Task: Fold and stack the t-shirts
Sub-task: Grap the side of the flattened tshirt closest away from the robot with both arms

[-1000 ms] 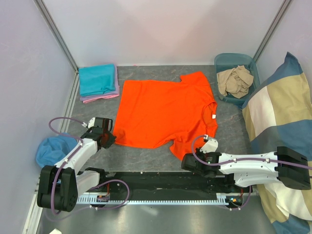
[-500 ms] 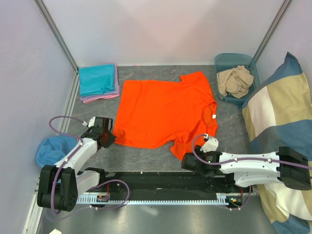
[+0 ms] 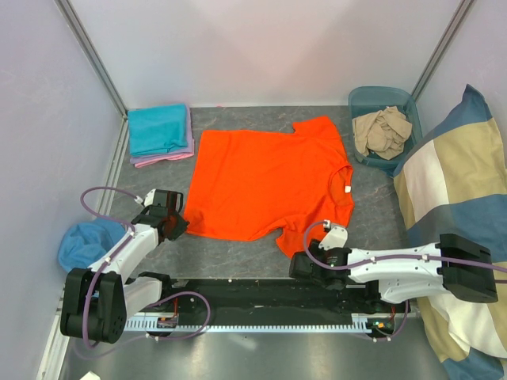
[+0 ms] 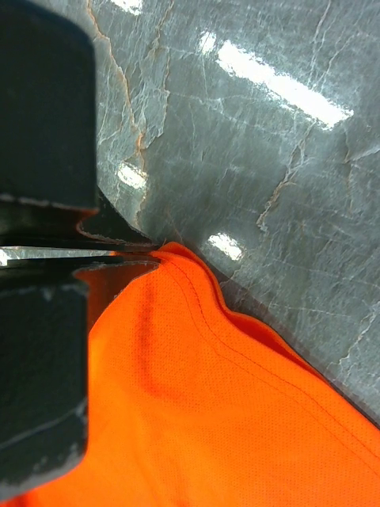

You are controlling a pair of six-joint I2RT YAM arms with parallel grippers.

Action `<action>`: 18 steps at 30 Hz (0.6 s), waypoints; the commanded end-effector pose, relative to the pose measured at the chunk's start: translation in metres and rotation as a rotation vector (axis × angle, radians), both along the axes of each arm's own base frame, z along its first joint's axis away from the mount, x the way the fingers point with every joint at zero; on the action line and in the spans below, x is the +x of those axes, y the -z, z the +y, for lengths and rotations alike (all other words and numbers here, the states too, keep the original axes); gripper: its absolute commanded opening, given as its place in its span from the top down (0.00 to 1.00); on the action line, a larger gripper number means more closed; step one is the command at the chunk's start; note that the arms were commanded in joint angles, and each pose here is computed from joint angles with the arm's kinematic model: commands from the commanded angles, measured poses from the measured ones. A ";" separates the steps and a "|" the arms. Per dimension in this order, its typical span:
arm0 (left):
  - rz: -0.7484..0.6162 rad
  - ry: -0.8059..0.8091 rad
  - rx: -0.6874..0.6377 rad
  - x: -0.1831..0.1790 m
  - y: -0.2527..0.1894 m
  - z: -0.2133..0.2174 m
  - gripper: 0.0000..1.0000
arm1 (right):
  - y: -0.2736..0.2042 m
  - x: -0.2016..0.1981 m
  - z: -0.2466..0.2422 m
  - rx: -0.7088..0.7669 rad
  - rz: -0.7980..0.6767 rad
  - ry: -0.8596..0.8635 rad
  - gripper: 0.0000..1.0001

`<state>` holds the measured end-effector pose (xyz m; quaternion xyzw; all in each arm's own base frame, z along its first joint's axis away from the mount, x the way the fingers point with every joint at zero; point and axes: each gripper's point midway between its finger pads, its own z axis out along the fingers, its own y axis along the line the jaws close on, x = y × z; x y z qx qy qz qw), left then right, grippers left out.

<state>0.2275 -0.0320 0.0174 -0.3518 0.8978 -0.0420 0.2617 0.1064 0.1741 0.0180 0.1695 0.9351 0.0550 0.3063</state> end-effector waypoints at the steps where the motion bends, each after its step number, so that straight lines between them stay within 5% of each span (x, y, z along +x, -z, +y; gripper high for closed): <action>1: -0.057 0.033 0.018 0.016 -0.013 0.000 0.98 | -0.006 -0.006 0.022 0.052 0.014 -0.012 0.48; 7: -0.064 0.036 0.017 0.017 -0.015 -0.001 0.98 | 0.002 -0.009 0.021 0.045 0.024 -0.009 0.50; 18: -0.056 0.033 0.016 0.016 -0.013 -0.001 0.98 | 0.032 -0.021 0.012 0.018 0.086 -0.016 0.71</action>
